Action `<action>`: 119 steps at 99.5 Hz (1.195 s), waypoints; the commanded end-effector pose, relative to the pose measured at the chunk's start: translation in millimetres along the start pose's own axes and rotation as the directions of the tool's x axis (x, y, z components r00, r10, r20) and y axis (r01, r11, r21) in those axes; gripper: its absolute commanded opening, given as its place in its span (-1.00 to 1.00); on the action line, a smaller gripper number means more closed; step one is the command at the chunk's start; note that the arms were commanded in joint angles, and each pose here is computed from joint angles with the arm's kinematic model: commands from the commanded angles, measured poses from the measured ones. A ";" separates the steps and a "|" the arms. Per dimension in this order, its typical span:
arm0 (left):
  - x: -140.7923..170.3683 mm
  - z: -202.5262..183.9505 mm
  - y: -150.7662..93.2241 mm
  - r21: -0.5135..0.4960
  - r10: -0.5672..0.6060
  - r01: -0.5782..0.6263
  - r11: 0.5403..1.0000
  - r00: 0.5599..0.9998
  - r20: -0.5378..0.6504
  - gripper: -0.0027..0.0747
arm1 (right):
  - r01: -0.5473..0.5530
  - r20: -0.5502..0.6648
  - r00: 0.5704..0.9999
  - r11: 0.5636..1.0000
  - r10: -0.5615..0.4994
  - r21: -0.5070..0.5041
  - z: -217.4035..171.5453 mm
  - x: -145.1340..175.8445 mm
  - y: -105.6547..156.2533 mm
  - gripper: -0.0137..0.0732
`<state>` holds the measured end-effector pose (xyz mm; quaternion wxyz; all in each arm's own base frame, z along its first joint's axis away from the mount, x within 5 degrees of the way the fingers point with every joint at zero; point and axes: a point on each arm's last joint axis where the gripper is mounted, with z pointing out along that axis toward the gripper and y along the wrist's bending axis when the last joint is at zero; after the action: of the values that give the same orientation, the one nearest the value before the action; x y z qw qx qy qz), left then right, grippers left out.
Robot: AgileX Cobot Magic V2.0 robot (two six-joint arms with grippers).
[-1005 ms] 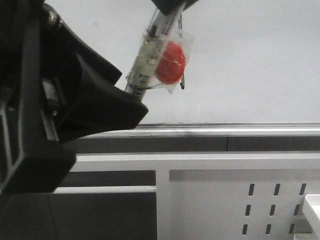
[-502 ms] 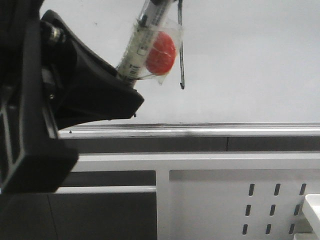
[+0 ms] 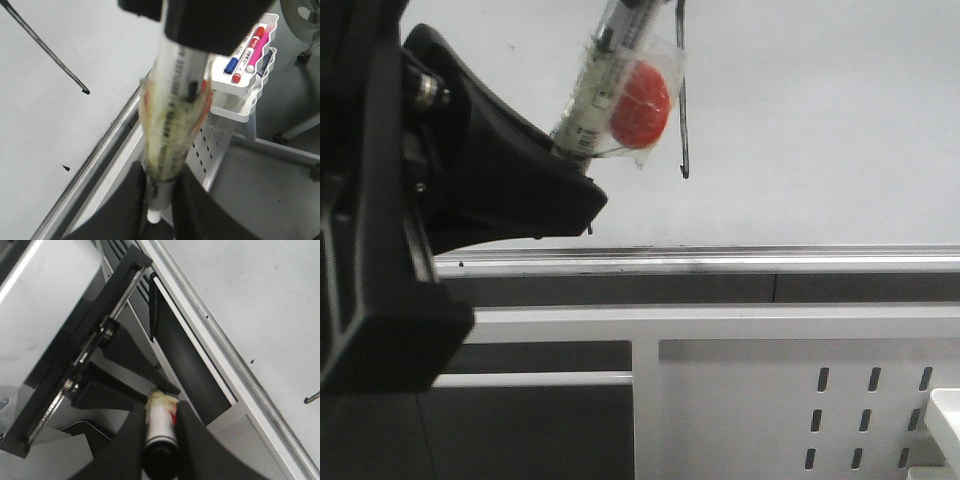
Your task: Write number 1 on whiteboard
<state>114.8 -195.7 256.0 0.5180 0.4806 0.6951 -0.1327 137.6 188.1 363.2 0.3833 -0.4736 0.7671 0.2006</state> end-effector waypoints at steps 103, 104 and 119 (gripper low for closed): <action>22.2 -2.0 -0.7 -0.031 -0.066 0.064 0.997 0.996 -0.054 -0.98 | -0.044 -0.009 0.999 0.998 0.044 -0.034 22.6 -9.0 -1.2 -0.69; 22.2 -2.0 -0.7 -0.031 -0.066 0.064 0.997 0.996 -0.054 -0.98 | -0.044 -0.011 0.999 0.998 0.044 -0.035 22.6 -8.9 -1.1 -0.67; 22.2 -2.0 -0.7 -0.033 -0.095 0.093 0.995 0.994 -0.053 -0.98 | -0.044 0.007 0.999 0.999 0.044 -0.032 20.0 -11.9 -1.3 0.27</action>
<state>108.9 -183.8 227.4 0.4772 0.4709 0.7299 -0.1339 150.2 209.0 336.8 0.3257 -0.4724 0.7929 0.2053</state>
